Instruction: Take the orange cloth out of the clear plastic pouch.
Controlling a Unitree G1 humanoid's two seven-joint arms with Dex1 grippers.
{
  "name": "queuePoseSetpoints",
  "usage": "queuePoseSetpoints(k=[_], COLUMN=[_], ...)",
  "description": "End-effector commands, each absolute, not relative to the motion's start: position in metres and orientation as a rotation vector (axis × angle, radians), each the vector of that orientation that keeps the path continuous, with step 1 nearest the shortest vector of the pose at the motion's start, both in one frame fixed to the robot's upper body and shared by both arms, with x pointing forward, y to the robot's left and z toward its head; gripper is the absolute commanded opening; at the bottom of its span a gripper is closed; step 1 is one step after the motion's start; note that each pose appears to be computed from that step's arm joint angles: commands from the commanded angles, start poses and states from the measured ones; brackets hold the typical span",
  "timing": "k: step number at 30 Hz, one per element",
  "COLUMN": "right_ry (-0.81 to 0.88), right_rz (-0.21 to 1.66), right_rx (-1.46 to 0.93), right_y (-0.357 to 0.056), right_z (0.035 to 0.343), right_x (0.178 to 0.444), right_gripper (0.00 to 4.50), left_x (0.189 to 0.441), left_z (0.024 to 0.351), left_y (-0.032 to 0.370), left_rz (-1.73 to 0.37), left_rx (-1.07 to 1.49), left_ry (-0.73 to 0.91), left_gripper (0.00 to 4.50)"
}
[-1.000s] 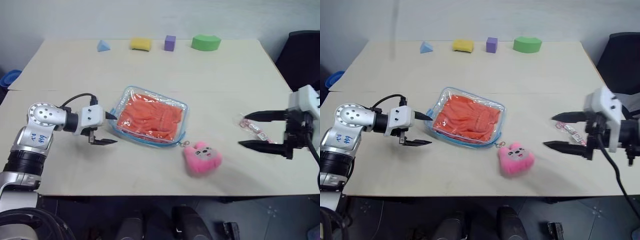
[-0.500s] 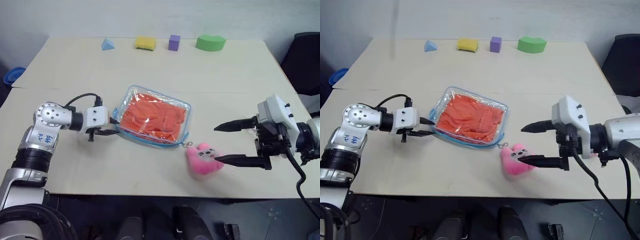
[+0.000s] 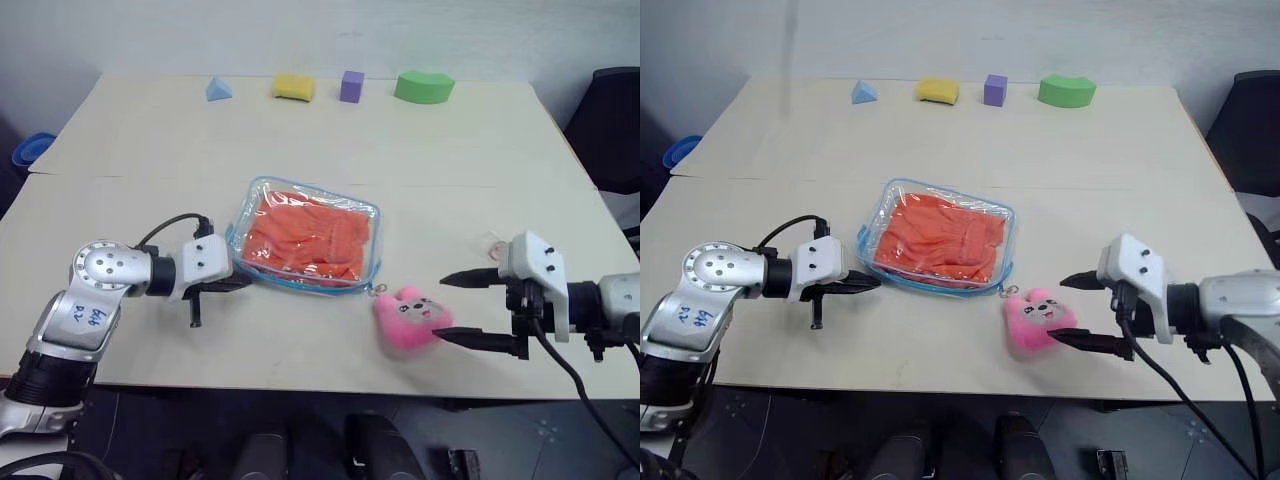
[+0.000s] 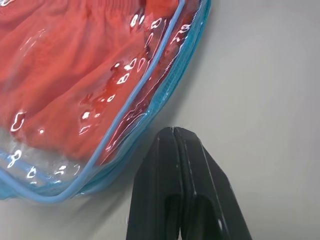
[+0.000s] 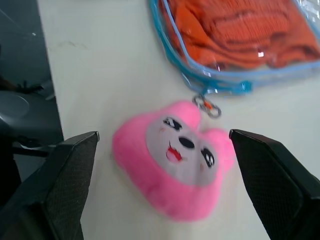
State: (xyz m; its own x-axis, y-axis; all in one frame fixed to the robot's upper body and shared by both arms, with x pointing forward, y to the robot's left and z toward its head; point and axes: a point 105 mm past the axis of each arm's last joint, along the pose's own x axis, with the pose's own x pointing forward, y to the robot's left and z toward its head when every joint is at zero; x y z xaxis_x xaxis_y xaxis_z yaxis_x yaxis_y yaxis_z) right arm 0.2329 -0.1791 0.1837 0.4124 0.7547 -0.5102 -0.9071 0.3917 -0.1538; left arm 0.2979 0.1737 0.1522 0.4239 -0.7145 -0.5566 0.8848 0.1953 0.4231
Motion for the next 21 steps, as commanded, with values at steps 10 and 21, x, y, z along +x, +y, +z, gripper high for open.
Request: queuePoseSetpoints(k=[10,21], right_ry=[0.331,0.298], right_rz=[1.065,1.1], right_rx=[-0.496,-0.499], right_y=[-0.181,-0.174], right_z=[0.192,0.199], right_x=[0.235,0.234], right_gripper=[4.37,4.37], left_x=[0.33,0.358], left_z=[0.185,0.165], left_y=[0.205,0.207], left_rz=[-1.085,-1.116], left_rx=[0.956,1.039], left_ry=[0.136,0.169], left_gripper=[2.13,2.99])
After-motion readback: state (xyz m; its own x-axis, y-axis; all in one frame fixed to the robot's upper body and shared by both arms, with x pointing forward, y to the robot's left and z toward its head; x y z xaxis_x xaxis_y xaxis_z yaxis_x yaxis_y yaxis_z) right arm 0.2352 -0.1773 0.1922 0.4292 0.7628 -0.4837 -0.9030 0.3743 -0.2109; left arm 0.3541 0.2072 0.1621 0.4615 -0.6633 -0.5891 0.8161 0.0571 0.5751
